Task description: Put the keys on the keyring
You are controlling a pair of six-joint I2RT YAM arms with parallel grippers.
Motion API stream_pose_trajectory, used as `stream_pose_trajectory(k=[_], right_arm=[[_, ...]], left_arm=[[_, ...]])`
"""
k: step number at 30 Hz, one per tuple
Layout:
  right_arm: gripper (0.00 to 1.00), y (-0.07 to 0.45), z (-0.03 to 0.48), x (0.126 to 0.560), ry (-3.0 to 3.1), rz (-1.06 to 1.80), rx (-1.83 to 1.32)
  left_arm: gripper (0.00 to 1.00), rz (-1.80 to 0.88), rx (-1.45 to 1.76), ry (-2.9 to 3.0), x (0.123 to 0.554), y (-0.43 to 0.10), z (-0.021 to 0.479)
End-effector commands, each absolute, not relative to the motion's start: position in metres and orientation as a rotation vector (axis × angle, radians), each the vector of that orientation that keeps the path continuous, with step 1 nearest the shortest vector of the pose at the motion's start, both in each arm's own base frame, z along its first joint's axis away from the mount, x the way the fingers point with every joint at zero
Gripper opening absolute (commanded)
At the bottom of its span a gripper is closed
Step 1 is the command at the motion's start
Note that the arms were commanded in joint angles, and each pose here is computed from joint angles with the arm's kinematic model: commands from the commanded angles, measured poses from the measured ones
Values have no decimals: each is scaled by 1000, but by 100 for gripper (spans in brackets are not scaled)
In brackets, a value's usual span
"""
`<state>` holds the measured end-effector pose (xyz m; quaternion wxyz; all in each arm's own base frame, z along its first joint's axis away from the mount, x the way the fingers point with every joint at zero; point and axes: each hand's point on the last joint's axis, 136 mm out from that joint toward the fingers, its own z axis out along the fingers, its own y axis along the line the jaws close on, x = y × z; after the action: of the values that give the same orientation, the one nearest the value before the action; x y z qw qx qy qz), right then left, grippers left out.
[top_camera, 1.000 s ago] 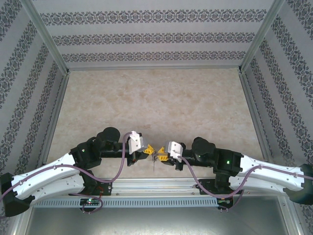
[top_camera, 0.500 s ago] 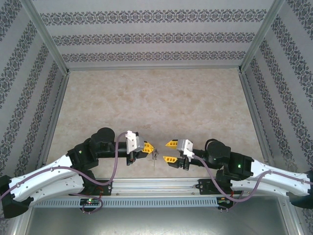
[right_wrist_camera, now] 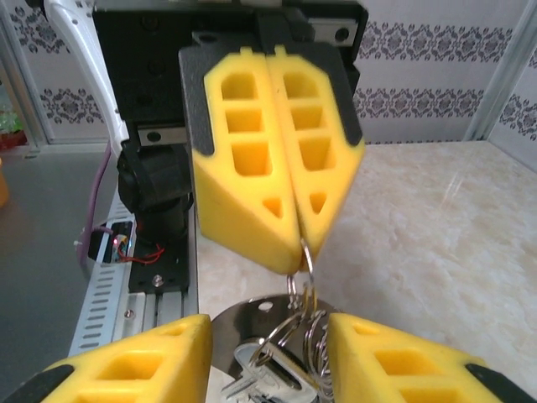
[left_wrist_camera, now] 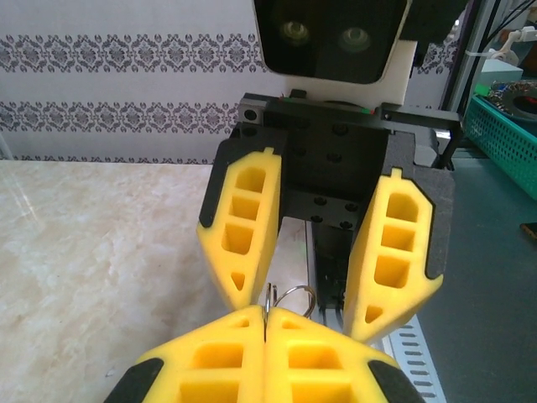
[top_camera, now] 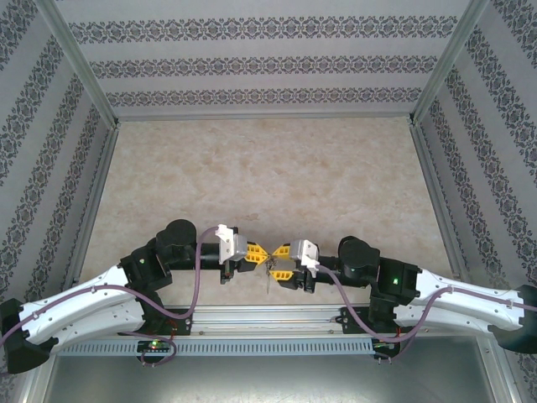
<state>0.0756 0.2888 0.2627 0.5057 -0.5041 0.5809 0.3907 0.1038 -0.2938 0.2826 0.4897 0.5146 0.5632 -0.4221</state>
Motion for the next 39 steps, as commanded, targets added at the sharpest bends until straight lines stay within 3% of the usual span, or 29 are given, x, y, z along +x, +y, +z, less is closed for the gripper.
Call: stream_pose_trajectory(k=[1,17,36,39], right_arm=[[39,288,292,74,1325,986,-1159],[12,291,291,77,1324,966,-1163],[17,287,297,79,1298,956,-1133],[7,288,295,79,1300,954,-1140]], left_arm=[[0,-1075,1236,1273,95,-295,301],[0,-1090,1240,1271,91,-293,302],[0,-1103,1257,1290,91,-297,298],[0,-1102,1258,1290,91,-297,298]])
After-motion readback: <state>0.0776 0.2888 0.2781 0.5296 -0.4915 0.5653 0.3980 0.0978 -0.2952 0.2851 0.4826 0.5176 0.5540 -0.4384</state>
